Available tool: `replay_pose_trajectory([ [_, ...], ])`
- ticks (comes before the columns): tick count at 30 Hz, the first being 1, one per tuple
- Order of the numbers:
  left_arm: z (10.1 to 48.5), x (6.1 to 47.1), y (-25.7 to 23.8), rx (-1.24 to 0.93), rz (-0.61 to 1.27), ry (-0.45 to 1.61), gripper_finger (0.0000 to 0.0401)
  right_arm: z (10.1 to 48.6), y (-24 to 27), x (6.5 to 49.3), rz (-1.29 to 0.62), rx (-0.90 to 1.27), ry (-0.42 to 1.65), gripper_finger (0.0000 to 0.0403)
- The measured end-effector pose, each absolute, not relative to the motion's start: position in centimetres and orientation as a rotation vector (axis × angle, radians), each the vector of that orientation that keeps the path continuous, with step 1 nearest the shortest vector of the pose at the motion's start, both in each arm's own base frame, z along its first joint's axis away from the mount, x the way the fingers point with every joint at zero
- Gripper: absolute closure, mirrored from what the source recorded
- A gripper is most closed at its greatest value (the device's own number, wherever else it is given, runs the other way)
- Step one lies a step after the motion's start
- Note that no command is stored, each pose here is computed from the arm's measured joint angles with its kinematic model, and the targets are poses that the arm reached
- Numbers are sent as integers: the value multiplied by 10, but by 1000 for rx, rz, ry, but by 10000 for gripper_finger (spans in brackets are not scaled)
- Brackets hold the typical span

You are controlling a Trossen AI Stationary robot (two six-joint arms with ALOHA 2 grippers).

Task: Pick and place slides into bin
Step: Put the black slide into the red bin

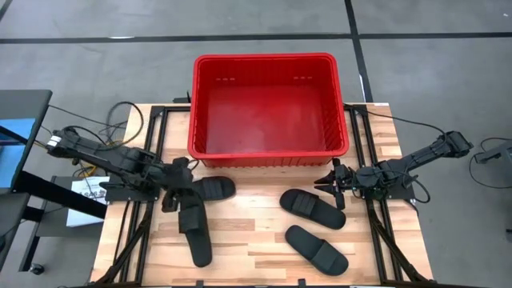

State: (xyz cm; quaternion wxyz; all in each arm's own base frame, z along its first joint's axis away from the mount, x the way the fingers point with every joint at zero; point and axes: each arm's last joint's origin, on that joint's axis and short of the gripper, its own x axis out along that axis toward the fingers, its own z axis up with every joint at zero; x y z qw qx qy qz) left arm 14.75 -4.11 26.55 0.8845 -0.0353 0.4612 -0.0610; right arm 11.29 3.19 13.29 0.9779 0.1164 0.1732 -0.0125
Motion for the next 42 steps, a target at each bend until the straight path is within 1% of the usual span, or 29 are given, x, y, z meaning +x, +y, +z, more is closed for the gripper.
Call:
replay_pose_trajectory([
  [9,332,145,-38,8,-106,715,399,133,32,113,-25,235,349,327],
  [17,387,153,-37,133,-72,578,399,133,32,113,-25,235,349,327],
  [21,409,160,-37,222,-40,560,399,133,32,113,-25,235,349,327],
  [29,444,190,-23,338,48,601,399,133,32,113,-25,235,348,327],
  [36,475,210,4,420,159,605,399,133,32,113,-26,235,349,327],
  [42,495,213,30,422,271,603,399,133,32,113,-25,234,349,327],
])
